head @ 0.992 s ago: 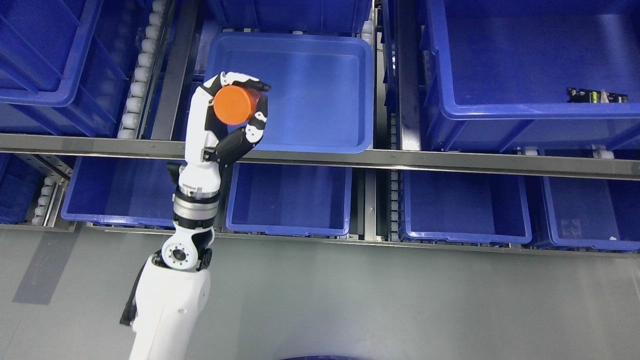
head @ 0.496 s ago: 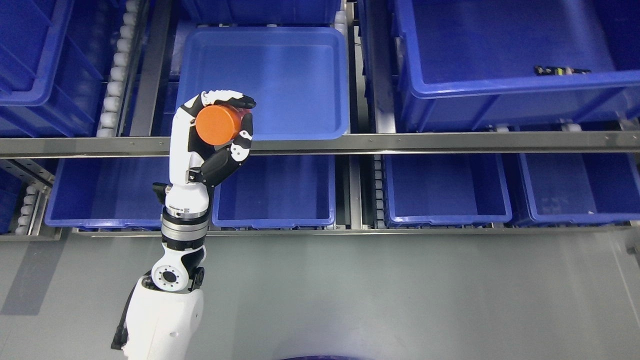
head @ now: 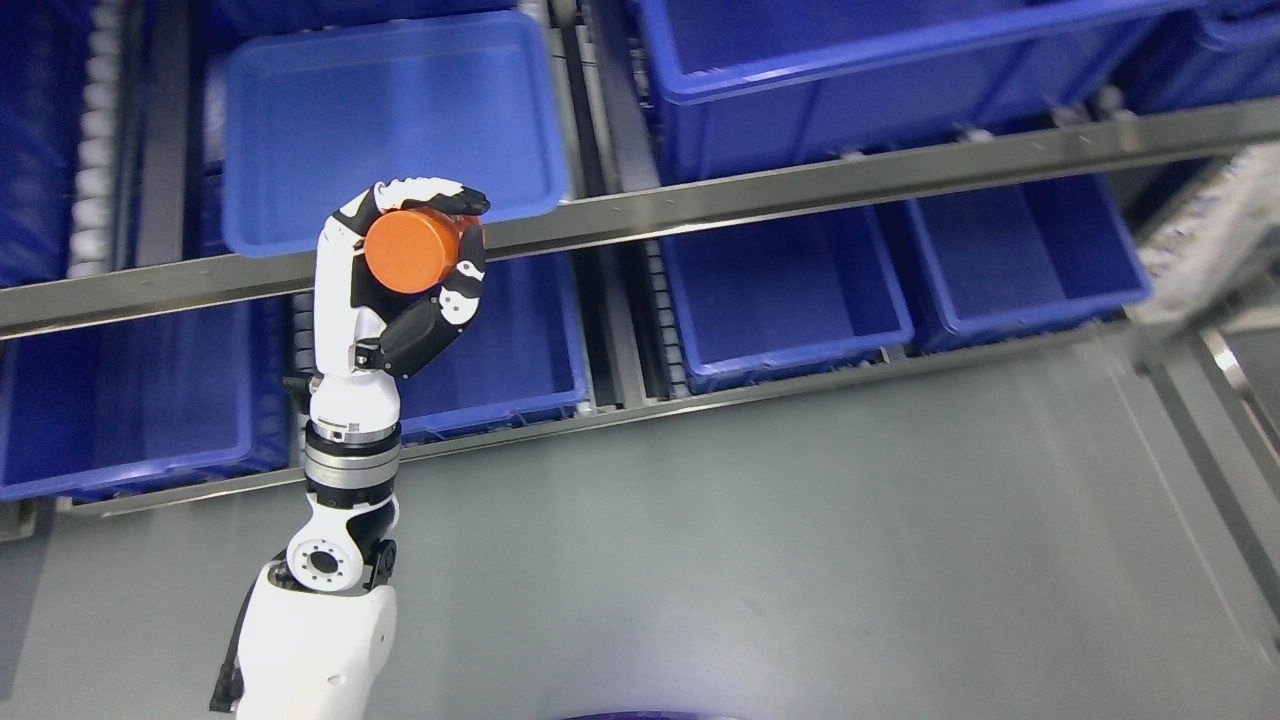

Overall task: Grab orange capacitor from left shelf to right desk
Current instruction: 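Hold the capacitor in the left hand while turning toward the steel table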

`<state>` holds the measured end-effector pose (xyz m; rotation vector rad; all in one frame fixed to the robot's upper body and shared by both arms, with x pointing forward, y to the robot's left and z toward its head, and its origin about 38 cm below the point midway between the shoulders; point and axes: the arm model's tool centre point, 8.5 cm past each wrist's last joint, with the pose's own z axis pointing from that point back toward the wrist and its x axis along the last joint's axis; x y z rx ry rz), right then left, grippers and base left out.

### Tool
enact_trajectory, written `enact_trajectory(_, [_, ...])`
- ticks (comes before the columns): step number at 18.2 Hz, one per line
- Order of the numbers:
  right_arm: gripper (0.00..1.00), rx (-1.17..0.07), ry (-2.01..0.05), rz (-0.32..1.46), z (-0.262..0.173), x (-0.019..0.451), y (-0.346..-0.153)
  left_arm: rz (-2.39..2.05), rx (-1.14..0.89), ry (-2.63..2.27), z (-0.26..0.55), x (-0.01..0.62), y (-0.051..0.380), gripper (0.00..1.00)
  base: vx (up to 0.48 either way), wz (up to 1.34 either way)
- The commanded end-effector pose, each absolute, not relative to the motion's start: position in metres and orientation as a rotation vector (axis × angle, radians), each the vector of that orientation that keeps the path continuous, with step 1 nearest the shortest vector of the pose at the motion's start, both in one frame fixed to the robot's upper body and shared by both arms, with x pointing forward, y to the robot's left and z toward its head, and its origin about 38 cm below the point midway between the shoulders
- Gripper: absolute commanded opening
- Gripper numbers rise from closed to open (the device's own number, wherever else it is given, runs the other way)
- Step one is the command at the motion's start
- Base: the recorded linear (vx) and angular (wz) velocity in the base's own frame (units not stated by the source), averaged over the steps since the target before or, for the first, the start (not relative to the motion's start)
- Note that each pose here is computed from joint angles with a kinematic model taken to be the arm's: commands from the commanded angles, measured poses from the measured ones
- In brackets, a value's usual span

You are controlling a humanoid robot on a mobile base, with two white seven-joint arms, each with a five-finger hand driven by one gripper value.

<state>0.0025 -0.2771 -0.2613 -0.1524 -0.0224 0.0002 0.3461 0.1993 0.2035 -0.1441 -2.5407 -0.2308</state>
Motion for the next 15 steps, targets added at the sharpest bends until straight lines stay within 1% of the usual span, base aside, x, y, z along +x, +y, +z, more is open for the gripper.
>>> enact_trajectory(1, [1.0, -0.169, -0.019, -0.005, -0.26, -0.005, -0.288, -0.247, -0.118, -2.563, 0.211, 0.343, 0.208, 0.01, -0.184, -0.54])
enact_trajectory(7, [1.0, -0.169, -0.019, -0.005, -0.26, -0.005, -0.288, -0.258, -0.148, -2.551, 0.209, 0.344, 0.2, 0.02, -0.152, -0.51])
enact_trajectory(15, [1.0, -0.169, -0.019, -0.005, -0.26, -0.005, -0.288, -0.301, -0.235, -2.546, 0.214, 0.348, 0.176, 0.02, -0.06, -0.26])
